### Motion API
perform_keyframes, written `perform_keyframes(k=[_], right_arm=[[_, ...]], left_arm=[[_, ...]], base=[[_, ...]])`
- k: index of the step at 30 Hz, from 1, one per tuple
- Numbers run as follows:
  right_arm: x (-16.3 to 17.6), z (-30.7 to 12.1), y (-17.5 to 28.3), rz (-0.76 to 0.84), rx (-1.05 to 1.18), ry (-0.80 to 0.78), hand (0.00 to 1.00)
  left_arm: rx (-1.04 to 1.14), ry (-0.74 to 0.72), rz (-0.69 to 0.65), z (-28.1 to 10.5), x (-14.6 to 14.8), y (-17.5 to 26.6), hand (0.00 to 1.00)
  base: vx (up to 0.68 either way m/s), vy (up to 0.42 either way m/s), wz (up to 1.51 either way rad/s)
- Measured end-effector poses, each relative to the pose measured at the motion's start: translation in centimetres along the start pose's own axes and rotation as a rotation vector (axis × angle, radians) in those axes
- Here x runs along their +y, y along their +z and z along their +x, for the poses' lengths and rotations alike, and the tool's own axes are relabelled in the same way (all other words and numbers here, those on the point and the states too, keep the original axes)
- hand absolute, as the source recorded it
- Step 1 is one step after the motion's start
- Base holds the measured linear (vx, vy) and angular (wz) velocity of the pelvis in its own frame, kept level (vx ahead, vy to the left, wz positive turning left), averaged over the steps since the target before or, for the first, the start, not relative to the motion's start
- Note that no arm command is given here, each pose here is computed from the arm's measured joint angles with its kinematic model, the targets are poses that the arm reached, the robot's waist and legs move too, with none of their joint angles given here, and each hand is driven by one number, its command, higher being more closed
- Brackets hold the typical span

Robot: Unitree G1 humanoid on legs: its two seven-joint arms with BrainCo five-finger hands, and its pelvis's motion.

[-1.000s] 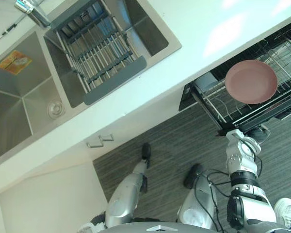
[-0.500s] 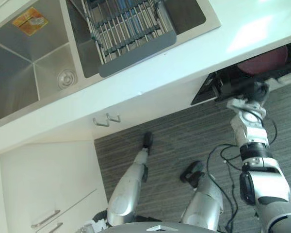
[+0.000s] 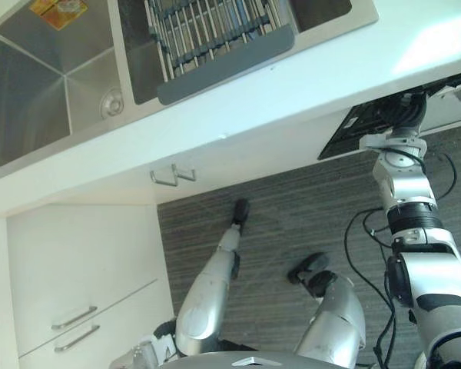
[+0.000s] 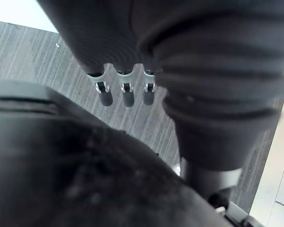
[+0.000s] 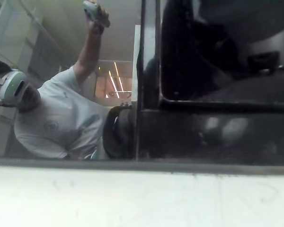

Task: Walk over to the sink, pick up the cup, carry it to the dishwasher, place the cup inside the dishwasher, then close the dishwasher door

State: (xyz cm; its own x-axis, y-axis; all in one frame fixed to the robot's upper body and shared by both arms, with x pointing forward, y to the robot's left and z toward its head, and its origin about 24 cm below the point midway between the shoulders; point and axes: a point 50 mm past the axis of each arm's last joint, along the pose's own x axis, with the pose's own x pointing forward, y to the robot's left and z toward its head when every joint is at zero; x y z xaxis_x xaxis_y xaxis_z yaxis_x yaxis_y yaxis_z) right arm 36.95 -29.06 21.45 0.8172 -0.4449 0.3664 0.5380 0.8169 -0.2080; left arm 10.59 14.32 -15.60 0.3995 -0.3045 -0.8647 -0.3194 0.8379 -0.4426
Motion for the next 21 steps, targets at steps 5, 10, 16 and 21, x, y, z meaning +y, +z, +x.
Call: perform_keyframes(k=[5,10,16,21], right_arm=[[0.3,0.0,0.1,-0.054,-0.005,0.018,0.00],[0.5,-0.1,-0.2,-0.046,0.005,0.015,0.00],[3.5,-5.1,-5.1,0.015,0.099,0.106,0.00],[7.0,-17.1,-13.6,0.038,0.404,0.253,0.00]], left_arm=[[0.000,-0.004,-0.011,0.0,0.0,0.0,0.00],[-0.014,0.000,-0.009,0.0,0.0,0.1,0.00],[-0.063,0.037,-0.037,-0.6,1.4,0.2,0.00],[-0.132,0.090,-0.143,-1.9,3.6,0.0,0.00]], base=[[0.00,-0.101,-0.04],[0.02,-0.084,-0.05],[0.05,-0.089,-0.15],[0.08,-0.050,-0.21]])
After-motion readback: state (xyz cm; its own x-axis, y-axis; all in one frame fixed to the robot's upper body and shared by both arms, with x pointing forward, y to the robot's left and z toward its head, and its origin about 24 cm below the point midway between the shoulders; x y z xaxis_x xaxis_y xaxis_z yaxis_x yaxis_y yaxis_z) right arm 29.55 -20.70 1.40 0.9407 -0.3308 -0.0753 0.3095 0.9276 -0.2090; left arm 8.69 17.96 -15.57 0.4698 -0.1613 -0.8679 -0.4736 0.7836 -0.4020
